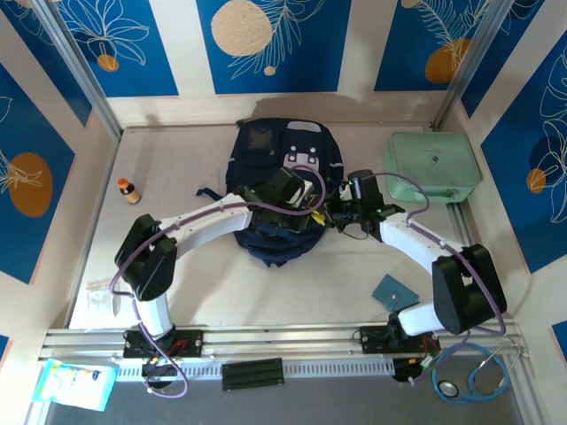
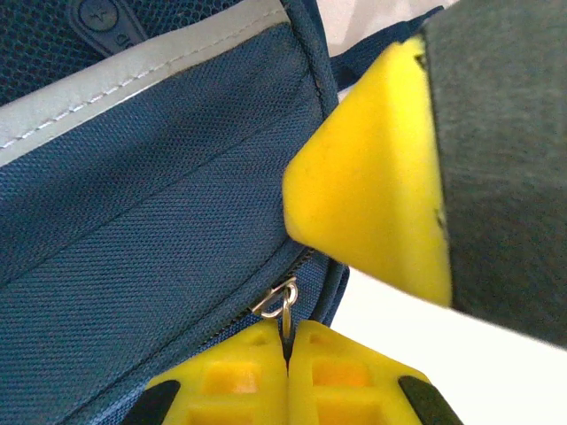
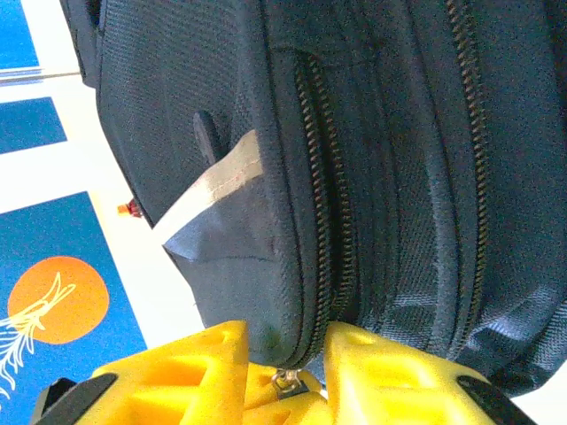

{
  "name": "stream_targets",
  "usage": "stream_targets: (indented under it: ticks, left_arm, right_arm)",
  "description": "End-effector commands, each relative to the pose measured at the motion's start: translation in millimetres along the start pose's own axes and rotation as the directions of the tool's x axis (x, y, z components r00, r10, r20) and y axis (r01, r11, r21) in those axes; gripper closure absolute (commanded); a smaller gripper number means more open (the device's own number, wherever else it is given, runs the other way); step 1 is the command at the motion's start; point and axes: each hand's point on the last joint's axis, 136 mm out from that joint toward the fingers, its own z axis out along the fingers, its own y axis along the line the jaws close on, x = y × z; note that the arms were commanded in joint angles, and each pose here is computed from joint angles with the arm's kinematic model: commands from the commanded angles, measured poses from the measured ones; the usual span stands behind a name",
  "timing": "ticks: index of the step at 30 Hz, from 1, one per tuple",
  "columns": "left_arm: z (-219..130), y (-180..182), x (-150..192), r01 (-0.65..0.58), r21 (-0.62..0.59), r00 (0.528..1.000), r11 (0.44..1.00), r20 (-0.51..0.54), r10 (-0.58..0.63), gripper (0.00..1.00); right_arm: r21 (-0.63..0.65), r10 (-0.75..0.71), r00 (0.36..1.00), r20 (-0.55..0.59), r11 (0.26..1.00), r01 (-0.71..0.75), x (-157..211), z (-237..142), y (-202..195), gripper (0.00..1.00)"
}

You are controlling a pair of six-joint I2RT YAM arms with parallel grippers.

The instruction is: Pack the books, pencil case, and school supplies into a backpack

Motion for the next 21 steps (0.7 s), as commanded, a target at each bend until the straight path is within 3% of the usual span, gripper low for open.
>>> stream_targets:
  ticks: [1,11,16,21]
  left_arm:
    - [-7.5,-19.7,-18.5,-0.009,0.059,0.998,0.998,0.060,0.005,1.00]
    - [-12.6,0.2,14.8,-0.061,-0.003,0.997,0.998,-0.037,0.061,1.00]
    - [-23.4,28.0,41.0,-0.088,-0.052,0.990,0.995,-0.111,0.082,1.00]
    - [-41.1,65.4,52.0,-0.074,-0.112,0.992,0.991,-0.110,0.062,1.00]
  right_arm:
    - [0.008,0.003,1.000,-0.017,1.000,-0.002,0.9,2.3,-7.7,0.78]
    - [0.021,-0.050,0.997,0.055,0.999,0.049,-18.4,-5.6,-0.4,0.93]
    - [0.043,-0.071,0.993,0.098,0.997,0.067,-29.1,-11.7,0.0,0.95]
    - [0.055,-0.070,0.990,0.124,0.996,0.063,-38.7,-16.8,-3.5,0.95]
